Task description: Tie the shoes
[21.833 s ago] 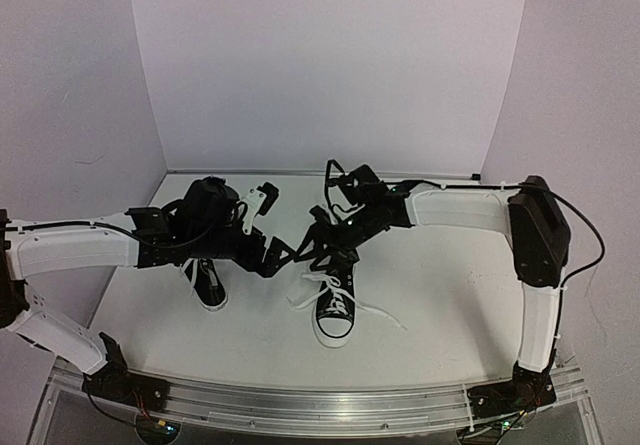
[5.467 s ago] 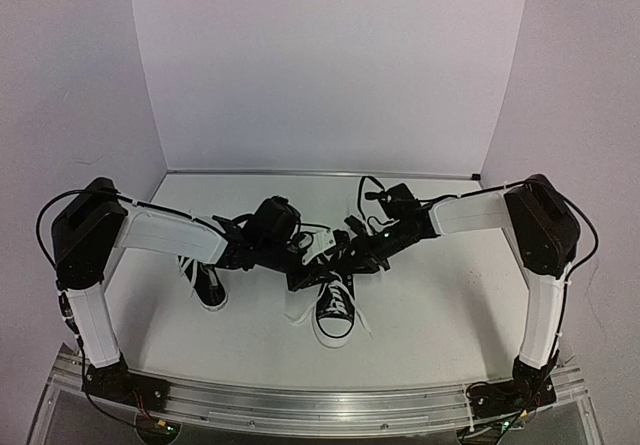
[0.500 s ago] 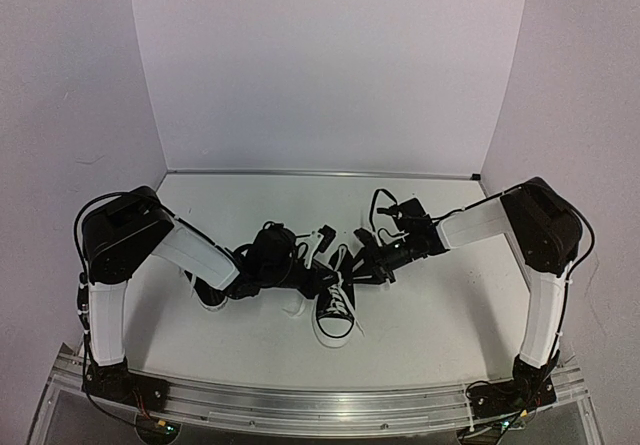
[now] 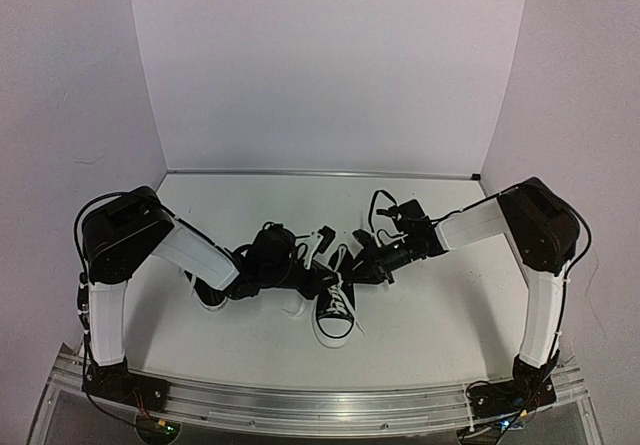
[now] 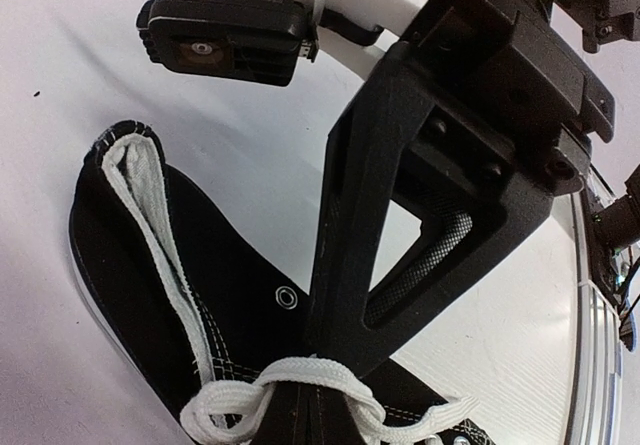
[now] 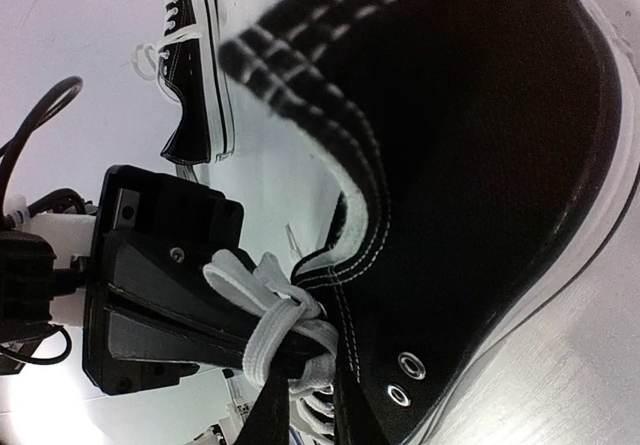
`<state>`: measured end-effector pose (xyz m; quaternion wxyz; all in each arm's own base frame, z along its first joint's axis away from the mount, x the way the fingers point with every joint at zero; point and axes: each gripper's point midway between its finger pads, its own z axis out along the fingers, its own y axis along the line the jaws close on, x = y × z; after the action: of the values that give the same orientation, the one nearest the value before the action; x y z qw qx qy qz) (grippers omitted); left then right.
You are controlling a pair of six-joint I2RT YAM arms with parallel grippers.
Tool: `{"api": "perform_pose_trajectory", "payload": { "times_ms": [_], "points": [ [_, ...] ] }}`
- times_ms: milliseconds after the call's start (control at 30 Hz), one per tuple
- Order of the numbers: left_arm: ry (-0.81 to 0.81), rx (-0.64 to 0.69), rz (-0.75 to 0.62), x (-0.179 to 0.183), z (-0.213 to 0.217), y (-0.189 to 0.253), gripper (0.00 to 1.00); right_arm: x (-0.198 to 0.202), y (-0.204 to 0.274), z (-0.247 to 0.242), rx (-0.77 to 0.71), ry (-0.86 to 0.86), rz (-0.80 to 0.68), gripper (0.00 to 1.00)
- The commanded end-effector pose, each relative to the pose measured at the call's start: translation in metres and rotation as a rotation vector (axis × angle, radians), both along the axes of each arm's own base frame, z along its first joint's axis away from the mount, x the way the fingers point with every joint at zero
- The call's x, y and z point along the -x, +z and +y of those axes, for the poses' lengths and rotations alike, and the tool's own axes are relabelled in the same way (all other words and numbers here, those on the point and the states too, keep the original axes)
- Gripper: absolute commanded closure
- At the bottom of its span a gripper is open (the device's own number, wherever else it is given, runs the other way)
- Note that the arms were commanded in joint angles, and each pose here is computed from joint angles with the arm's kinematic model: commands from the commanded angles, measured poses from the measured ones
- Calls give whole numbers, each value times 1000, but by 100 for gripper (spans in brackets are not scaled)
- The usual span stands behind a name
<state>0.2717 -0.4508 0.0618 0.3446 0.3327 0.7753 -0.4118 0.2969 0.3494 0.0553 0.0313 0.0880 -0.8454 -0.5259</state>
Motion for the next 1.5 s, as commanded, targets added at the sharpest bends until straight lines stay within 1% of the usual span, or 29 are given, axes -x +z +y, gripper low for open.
{"api": "perform_pose_trajectory", "payload": {
  "times_ms": [0,33,67,100,300,500,833,867,900,933,1000,1033,1133,1200,1467],
  "points": [
    [-12,53,-24,-1,-4,14,100,1,0,5,-26,20,-5,92],
    [-11,52,-24,-1,-4,14,100,2,0,5,-27,21,-5,94],
    [-12,53,-24,-1,-4,14,100,1,0,5,-26,20,-7,99],
    [-12,53,-26,-1,-4,15,100,1,0,5,-26,19,-8,100],
    [-13,43,-42,-1,-2,19,100,0,5,3,-22,10,-24,100],
    [-3,20,-82,1,9,34,100,0,11,1,-16,-4,-44,100],
    [-13,-19,-65,6,20,26,100,-1,15,2,-21,-3,-52,100],
    [-15,-19,-64,6,19,25,100,-1,14,3,-24,0,-47,99],
    [-19,-17,-62,6,17,25,100,-1,13,3,-25,2,-41,95],
    [-23,-18,-59,6,16,23,100,-1,13,3,-26,3,-40,87],
    [-27,-14,-53,5,13,21,100,-1,13,4,-26,1,-38,79],
    [-25,-13,-51,4,12,19,100,-2,14,4,-28,0,-39,78],
    [-20,-1,-53,2,10,19,100,-4,15,5,-30,1,-38,75],
    [-22,6,-50,1,8,18,100,-4,13,6,-33,5,-34,75],
    [-26,13,-49,-1,3,15,100,-8,12,10,-41,10,-28,82]
  ]
}}
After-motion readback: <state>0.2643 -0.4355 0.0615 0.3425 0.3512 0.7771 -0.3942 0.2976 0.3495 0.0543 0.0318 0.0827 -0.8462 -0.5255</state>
